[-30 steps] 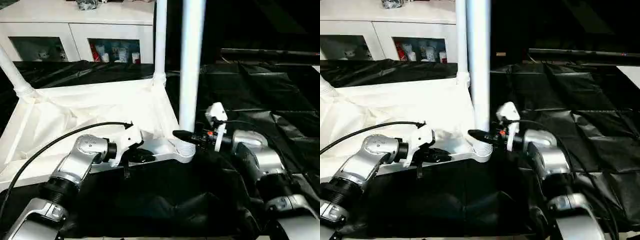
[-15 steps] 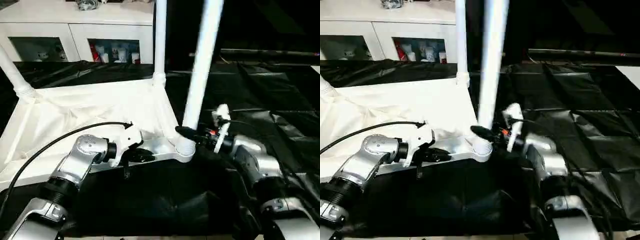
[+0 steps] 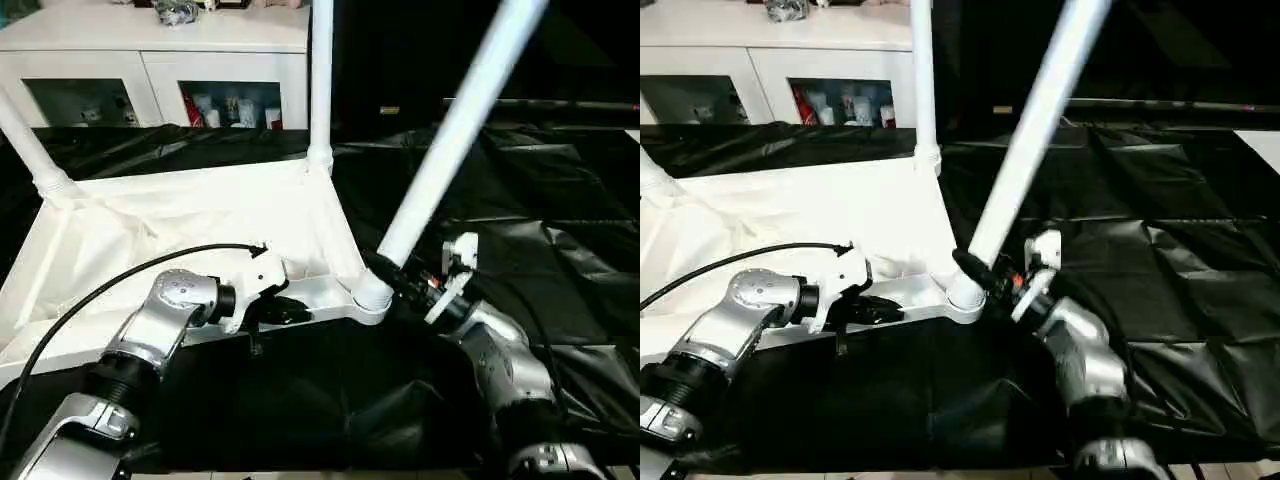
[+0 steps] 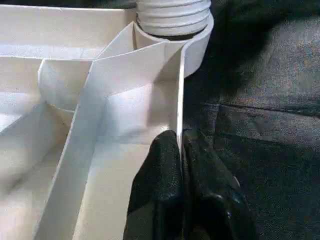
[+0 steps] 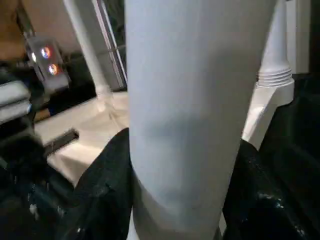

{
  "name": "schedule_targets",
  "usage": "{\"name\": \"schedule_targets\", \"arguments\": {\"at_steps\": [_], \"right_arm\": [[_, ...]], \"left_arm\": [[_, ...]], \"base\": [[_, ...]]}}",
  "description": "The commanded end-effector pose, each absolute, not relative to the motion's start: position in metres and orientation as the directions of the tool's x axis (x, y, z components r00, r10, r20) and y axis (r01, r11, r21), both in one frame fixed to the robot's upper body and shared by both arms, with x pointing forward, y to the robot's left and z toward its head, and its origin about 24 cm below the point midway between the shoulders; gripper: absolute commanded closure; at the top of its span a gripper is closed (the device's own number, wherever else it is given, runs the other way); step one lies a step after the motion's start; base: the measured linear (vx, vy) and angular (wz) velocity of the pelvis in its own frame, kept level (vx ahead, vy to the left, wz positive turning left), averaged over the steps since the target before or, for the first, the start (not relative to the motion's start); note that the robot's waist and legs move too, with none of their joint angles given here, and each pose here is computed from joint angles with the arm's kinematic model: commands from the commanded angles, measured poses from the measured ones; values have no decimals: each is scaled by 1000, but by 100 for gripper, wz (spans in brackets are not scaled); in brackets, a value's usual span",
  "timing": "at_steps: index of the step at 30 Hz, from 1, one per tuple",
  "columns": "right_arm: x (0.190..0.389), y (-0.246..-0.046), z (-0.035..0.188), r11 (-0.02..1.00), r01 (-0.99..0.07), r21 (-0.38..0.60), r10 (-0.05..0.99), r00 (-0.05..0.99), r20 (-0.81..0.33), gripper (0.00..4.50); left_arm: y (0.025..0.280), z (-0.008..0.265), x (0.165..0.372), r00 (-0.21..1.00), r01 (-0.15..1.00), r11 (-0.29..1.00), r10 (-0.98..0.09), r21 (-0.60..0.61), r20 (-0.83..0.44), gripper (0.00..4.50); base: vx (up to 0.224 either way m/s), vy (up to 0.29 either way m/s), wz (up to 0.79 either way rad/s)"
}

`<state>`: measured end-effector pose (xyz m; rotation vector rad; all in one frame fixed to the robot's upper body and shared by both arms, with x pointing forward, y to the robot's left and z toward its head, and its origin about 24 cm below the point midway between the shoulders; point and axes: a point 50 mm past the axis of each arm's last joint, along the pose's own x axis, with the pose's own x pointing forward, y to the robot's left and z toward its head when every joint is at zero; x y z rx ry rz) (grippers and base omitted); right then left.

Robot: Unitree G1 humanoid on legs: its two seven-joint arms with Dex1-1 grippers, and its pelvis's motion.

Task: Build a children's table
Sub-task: Insert table leg to table base

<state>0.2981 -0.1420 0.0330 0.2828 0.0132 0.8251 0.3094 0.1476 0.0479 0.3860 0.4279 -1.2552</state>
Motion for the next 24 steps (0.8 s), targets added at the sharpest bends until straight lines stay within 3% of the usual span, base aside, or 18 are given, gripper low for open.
{"name": "schedule_targets", "arguments": {"at_steps": [1, 4, 7, 11, 20, 24], "right_arm": [[276, -156, -10, 705, -666, 245, 708, 684, -177, 263], [274, -155, -9, 690, -706, 160, 722, 654, -228, 263], [273, -155, -11, 669, -730, 137, 735, 625, -262, 263], [275, -153, -12, 643, -750, 155, 758, 593, -272, 263], [280, -139, -9, 359, -894, 268, 900, 255, -353, 263], [280, -142, -12, 321, -901, 292, 904, 200, -379, 263]], "left_arm": [[151, 75, 323, 325, 946, 284, -822, 156, -467, 450], [151, 74, 323, 324, 946, 284, -822, 157, -468, 450], [151, 73, 323, 324, 946, 284, -821, 155, -470, 450], [150, 72, 323, 321, 947, 282, -822, 153, -470, 450], [147, 67, 313, 251, 968, 224, -842, 113, -478, 450], [146, 67, 312, 238, 971, 211, -845, 111, -480, 450]], "base": [[0, 0, 0], [0, 0, 0], [0, 0, 0], [0, 0, 0], [0, 0, 0], [0, 0, 0]]}}
